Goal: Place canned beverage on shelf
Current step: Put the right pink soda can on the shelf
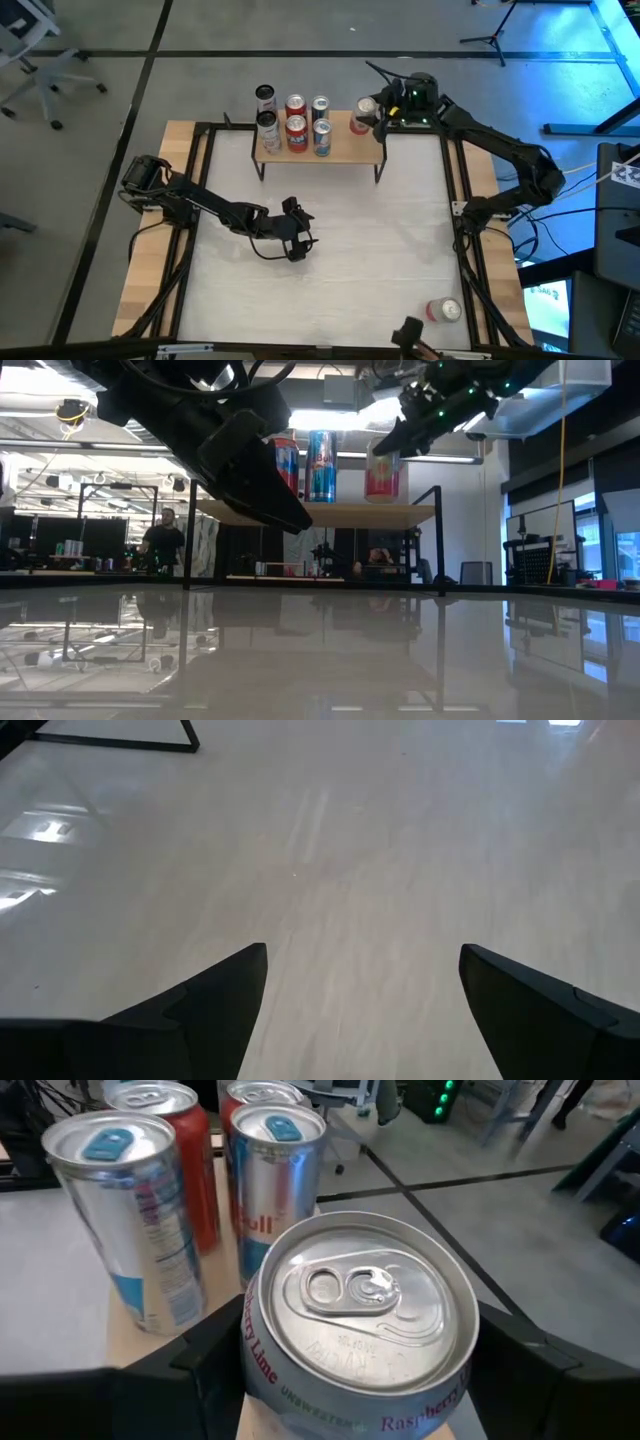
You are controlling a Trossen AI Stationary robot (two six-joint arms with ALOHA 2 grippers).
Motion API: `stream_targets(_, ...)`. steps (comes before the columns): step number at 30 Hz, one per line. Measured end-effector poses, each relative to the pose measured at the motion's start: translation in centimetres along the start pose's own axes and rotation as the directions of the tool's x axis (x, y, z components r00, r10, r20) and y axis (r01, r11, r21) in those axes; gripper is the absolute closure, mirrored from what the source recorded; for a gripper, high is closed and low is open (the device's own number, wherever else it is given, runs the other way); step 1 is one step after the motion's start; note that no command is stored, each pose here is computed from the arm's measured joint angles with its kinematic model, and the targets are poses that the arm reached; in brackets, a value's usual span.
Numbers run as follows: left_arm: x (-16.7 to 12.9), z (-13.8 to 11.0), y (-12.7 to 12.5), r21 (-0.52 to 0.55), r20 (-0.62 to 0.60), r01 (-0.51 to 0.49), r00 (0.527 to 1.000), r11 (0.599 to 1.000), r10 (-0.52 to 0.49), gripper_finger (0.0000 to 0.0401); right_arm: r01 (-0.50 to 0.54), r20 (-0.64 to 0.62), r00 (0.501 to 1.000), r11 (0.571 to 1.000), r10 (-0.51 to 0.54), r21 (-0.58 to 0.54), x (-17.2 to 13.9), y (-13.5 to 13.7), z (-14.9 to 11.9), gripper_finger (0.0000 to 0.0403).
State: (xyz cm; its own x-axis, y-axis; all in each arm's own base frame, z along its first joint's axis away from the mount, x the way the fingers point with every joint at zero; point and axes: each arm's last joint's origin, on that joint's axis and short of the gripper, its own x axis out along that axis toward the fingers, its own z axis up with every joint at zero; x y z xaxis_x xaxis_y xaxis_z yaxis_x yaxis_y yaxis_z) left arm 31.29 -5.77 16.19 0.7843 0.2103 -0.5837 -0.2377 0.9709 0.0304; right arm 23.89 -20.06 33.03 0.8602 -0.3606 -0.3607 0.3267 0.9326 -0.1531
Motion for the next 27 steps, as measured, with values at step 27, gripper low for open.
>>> stream_targets(27,0.0,0.0,-0.1,-0.006,0.001,0.002,1.0,1.0,-0.002,0.008,-0.055,-0.138,0.988,0.997,0.061,0.048,4.3,-2.7,0.9,0.0121)
